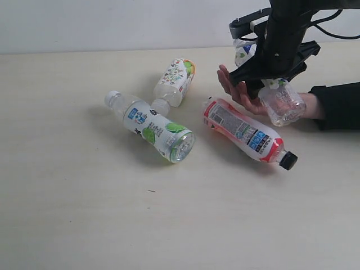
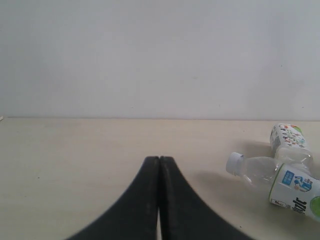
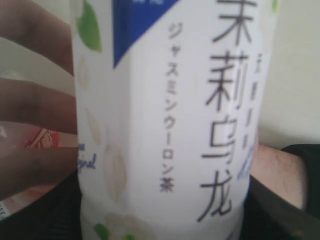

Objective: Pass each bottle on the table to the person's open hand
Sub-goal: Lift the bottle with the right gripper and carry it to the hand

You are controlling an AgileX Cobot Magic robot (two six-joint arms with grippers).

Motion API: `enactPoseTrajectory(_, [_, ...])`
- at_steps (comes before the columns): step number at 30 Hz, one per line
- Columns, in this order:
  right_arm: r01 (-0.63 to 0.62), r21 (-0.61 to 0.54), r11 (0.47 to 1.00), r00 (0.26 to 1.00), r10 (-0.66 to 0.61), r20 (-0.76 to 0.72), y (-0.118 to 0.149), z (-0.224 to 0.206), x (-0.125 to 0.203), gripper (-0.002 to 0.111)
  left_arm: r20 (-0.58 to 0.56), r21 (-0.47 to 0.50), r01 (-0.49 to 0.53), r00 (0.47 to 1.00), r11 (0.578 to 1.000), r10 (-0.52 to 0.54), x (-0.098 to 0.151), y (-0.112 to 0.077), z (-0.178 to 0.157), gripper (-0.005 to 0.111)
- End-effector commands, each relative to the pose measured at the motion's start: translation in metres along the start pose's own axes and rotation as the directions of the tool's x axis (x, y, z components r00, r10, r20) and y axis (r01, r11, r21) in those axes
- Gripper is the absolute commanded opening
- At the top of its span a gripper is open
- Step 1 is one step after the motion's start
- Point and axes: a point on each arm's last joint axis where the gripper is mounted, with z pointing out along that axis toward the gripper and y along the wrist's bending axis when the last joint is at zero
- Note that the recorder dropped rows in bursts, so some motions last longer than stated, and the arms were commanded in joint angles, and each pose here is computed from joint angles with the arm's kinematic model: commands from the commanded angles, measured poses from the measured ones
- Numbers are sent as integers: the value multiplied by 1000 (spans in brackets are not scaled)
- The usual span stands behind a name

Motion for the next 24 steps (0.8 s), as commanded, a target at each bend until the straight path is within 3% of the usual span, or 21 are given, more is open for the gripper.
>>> enactPoseTrajectory(1, [7,6,1000,1000,-7,11,-3,1,-2,0,1,-2,-7,1000,1000,7,1,0,0,0])
enactPoseTrajectory(4, [8,6,1000,1000,-8,0,-2,5,-2,3,1,-2,-7,1000,1000,7,1,0,0,0])
enactPoseTrajectory(8, [11,6,1000,1000,-11,-22,-1,11,0,16,1,-2,-7,1000,1000,7,1,0,0,0])
enactPoseTrajectory(11, [11,6,1000,1000,-11,-24,-1,12,0,29,1,-2,-7,1000,1000,7,1,0,0,0])
enactPoseTrajectory(18, [8,9,1000,1000,-8,-28,-1,7,-3,72,1,-2,-7,1000,1000,7,1,0,0,0])
enactPoseTrajectory(24, [5,11,1000,1000,-5,-24,-2,4,-6,89,1,-2,-7,1000,1000,7,1,0,0,0])
